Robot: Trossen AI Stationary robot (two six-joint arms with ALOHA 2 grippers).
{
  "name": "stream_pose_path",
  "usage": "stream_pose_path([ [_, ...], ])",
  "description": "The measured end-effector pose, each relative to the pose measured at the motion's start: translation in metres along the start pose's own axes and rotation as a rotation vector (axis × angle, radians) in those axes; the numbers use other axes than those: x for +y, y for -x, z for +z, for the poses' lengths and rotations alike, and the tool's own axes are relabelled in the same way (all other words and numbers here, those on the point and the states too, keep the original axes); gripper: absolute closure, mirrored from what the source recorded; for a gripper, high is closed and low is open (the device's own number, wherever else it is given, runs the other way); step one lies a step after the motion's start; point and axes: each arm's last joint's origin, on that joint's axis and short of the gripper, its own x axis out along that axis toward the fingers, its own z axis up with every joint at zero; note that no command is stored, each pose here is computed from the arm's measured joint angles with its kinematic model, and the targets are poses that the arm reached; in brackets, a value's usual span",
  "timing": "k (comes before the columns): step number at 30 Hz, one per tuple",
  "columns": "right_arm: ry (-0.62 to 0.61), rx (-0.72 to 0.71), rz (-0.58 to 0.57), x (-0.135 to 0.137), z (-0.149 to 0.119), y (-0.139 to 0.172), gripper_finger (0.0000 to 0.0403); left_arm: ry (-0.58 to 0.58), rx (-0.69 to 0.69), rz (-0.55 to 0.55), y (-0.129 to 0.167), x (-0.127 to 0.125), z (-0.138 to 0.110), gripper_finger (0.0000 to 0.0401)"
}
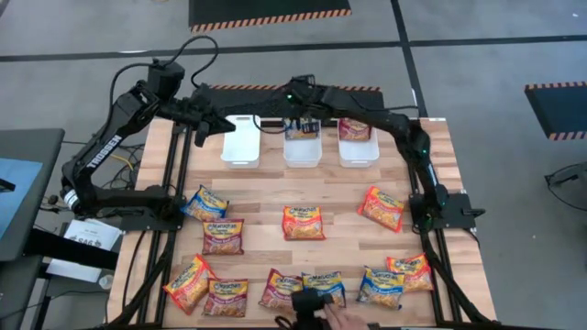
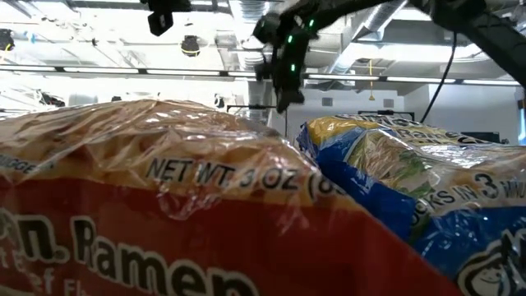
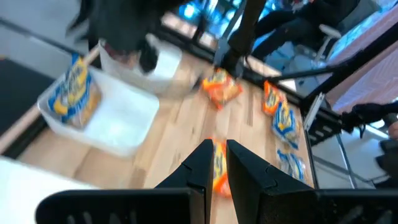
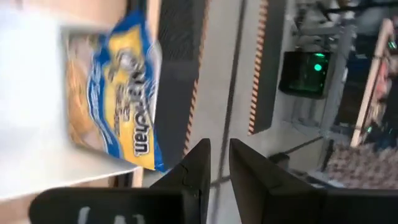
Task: Sort Maruchan noodles
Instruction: Put the orange noodle pack into the left white bin
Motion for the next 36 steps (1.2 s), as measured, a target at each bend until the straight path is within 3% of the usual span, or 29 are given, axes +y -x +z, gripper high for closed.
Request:
stream_pose_path([
  [4, -0.259, -0.158, 0.050, -0.018, -0.005, 0.046, 0.0319, 0.054, 0.083, 0.029, 0.001, 0.000, -0.010, 0.0372],
  [10, -0.470, -0.339, 0.184, -0.035, -0.017, 0.097, 0.0319, 0.096, 0.200, 0.056, -0.002, -0.006, -0.022, 0.0372],
  [18, -0.589, -0.403, 0.351, -0.038, -0.035, 0.140, 0.0319, 0.153, 0.375, 0.046, -0.013, -0.031, -0.038, 0.0372],
  [23, -0.685, -0.392, 0.551, -0.031, -0.041, 0.151, 0.0319, 0.132, 0.435, -0.001, -0.022, -0.050, -0.044, 0.0372],
  [30, -0.619, -0.361, 0.772, -0.007, -0.034, 0.165, 0.0319, 0.071, 0.436, 0.006, -0.037, -0.065, -0.044, 0.0372],
  [36, -0.669, -0.319, 0.927, 0.021, -0.017, 0.186, 0.0319, 0.060, 0.515, -0.022, -0.051, -0.070, -0.049, 0.0372],
])
